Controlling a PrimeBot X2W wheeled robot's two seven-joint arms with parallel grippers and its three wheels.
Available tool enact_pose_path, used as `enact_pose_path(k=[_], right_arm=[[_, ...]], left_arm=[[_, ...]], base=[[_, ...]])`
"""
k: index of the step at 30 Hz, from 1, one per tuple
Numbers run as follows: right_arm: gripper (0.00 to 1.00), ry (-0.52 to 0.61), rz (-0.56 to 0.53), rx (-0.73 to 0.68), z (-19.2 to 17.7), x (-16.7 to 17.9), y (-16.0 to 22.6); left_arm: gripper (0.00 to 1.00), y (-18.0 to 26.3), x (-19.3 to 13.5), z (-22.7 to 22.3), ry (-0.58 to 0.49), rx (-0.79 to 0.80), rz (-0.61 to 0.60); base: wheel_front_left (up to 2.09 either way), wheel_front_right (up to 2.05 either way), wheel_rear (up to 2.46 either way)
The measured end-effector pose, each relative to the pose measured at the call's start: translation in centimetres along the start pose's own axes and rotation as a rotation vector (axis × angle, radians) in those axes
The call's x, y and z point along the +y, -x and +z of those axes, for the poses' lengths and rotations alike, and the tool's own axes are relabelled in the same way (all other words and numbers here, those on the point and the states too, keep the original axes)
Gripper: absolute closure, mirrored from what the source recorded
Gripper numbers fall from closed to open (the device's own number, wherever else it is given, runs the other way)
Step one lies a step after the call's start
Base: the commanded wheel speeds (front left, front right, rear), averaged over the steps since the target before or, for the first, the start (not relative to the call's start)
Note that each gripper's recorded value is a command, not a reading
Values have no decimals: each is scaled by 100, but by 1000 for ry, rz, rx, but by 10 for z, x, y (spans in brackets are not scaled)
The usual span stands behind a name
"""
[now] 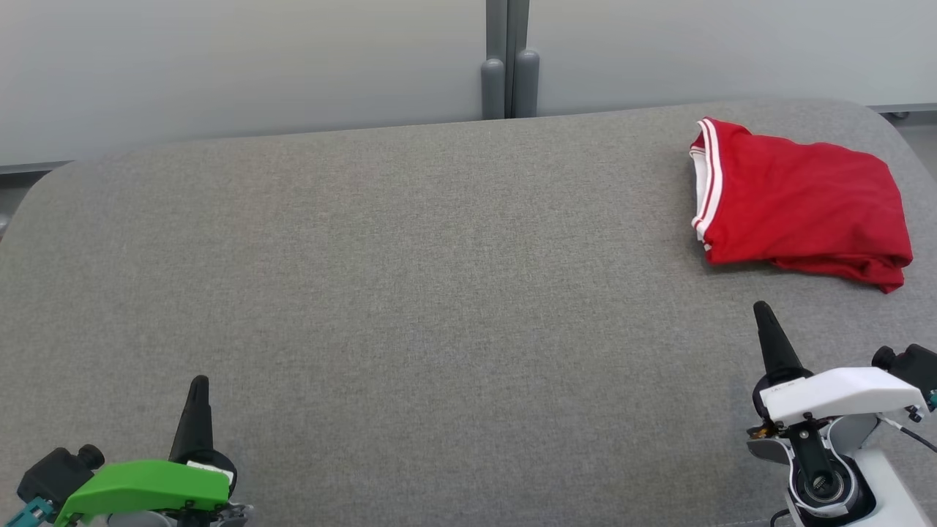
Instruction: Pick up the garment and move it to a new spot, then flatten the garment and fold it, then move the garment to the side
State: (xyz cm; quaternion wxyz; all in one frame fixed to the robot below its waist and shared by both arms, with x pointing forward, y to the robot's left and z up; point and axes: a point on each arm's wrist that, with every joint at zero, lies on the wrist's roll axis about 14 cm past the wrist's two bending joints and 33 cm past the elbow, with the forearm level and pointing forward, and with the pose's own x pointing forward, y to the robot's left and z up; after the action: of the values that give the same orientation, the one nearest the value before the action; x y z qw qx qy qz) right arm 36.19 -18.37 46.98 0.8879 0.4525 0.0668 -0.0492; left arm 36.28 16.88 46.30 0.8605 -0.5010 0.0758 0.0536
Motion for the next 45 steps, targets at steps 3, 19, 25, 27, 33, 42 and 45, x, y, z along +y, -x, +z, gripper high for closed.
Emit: enact_pose_path(k=[3,19,25,27,33,42,45], right_arm=[[100,-41,3,4,0,0,0],[100,-270,13,4,9,-1,-4],[100,-354,21,0,13,-1,-5],[100,-380,23,1,14,-1,-6],[100,-468,45,-11,20,2,-8],[100,-580,61,-20,25,2,-8],[100,-623,70,-25,27,3,-9]], left_arm=[[100,0,1,0,39,6,0],[100,-3,-3,8,223,20,-27],[100,-2,-1,10,294,24,-32],[100,-3,-2,12,313,22,-36],[100,-4,-5,16,382,19,-56],[100,-6,-11,21,483,22,-87],[100,-6,-11,22,515,23,-96]], base=[[0,0,0],[0,0,0],[0,0,0],[0,0,0],[0,0,0],[0,0,0],[0,0,0]])
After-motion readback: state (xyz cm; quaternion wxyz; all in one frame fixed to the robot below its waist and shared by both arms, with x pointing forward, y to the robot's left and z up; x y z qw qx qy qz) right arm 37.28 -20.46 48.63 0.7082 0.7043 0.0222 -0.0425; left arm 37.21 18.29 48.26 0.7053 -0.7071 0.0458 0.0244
